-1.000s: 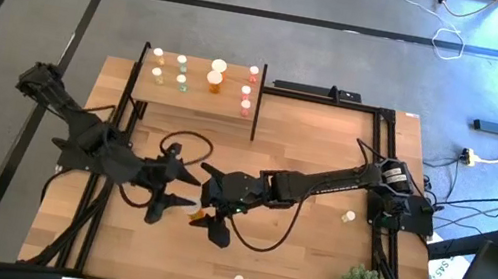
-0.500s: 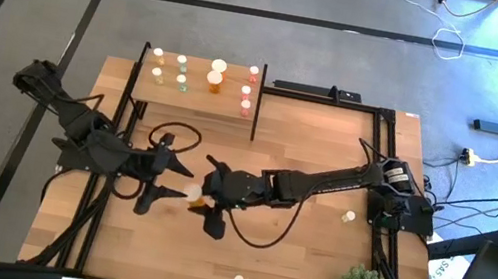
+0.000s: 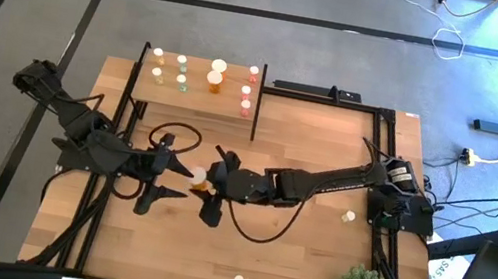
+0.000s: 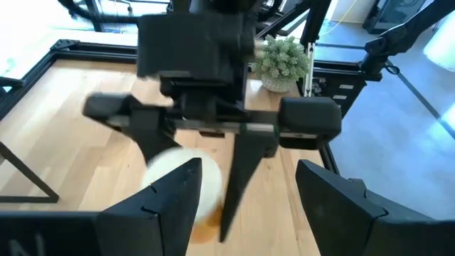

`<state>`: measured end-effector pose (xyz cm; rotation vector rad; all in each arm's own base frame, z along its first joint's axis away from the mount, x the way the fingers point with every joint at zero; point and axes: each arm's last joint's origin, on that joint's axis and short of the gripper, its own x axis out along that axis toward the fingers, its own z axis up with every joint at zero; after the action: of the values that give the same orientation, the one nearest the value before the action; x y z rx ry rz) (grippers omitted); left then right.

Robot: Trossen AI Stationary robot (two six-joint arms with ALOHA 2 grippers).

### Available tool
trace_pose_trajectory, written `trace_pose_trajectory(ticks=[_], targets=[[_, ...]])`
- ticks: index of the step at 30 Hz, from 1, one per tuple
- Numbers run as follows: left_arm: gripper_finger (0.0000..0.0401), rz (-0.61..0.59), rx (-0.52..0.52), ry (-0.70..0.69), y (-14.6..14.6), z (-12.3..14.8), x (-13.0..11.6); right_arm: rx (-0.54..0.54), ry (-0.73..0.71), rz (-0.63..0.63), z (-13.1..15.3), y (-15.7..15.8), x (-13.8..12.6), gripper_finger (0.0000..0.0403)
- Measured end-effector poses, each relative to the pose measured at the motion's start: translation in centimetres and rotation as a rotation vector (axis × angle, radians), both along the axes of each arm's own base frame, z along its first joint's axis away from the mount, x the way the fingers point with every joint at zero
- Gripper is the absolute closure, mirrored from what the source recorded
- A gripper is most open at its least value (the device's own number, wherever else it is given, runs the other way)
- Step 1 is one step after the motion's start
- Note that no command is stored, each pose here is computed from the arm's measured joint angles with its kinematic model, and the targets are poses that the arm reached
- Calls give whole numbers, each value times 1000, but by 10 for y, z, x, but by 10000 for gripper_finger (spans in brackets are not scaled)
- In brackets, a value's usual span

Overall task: Pick and place medicine bottles onto shelf by color
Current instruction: Put the orange pill bottle on the shelf aligned with the orange pill bottle on the shelf

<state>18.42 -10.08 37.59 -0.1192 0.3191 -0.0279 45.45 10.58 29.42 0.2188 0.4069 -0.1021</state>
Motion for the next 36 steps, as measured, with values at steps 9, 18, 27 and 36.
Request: trace_pose_trajectory(ticks=[9,18,27,36], targets=[[177,0,-1,0,0,0,0,-60,-31,-146,19,-7,-11,199],[177,-4,-37,-44,6,9,-12,-109,-116,-350,27,-23,-8,199],[177,-13,-93,-137,26,28,-45,-76,-141,-541,-3,-57,15,199],[177,-6,-99,-108,37,27,-61,-93,-288,-658,-34,-79,43,199]])
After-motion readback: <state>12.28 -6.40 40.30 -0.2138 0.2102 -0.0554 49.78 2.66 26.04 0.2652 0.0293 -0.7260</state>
